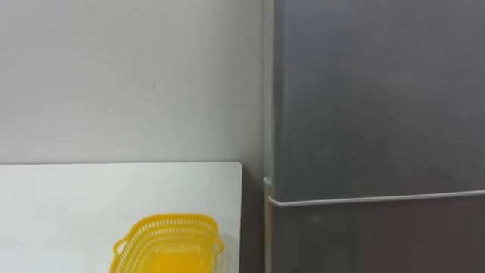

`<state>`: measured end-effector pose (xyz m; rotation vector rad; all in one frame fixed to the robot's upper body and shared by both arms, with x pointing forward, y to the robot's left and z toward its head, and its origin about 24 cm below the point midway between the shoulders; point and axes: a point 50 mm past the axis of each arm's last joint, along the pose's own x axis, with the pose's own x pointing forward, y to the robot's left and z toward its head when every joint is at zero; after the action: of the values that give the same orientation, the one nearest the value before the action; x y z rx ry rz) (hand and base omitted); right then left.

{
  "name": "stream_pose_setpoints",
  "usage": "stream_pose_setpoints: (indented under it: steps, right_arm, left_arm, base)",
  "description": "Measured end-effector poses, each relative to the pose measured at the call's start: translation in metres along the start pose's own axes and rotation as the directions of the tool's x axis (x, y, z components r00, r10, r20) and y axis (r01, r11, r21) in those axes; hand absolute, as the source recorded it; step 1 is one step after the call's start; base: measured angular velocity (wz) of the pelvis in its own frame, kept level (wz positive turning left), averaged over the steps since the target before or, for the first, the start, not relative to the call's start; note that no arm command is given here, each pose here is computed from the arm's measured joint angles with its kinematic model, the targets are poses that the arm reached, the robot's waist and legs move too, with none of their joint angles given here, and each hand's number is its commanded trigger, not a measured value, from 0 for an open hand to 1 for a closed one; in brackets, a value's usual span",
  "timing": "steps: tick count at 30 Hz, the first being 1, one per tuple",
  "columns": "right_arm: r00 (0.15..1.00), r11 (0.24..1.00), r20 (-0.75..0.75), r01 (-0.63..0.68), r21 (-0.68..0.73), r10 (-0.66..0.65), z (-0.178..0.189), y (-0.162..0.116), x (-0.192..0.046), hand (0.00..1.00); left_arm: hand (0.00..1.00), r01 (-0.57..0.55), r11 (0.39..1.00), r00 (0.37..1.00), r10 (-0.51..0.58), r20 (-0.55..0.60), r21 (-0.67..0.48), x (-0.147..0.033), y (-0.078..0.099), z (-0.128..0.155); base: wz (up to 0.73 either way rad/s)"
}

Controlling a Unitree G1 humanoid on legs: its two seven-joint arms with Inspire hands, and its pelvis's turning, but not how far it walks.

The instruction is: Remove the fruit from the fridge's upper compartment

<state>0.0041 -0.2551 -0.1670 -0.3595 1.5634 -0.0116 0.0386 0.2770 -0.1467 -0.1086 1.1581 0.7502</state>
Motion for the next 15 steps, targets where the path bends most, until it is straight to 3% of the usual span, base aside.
stream_pose_setpoints:
  steps: [11,15]
  right_arm:
    - [1.000,1.000,0.009,0.020,-0.007,-0.020,-0.004,-0.001,-0.001,0.00]
    - [0.997,0.999,0.059,0.049,-0.023,-0.048,0.004,-0.004,-0.001,0.00]
  left_arm:
    - [0.00,-0.172,0.950,0.958,0.222,0.180,-0.260,-0.007,0.013,0.050]
    - [0.00,-0.202,0.905,0.883,0.333,0.330,-0.374,-0.024,0.020,0.090]
  base:
    - [-0.02]
    - [0.02]
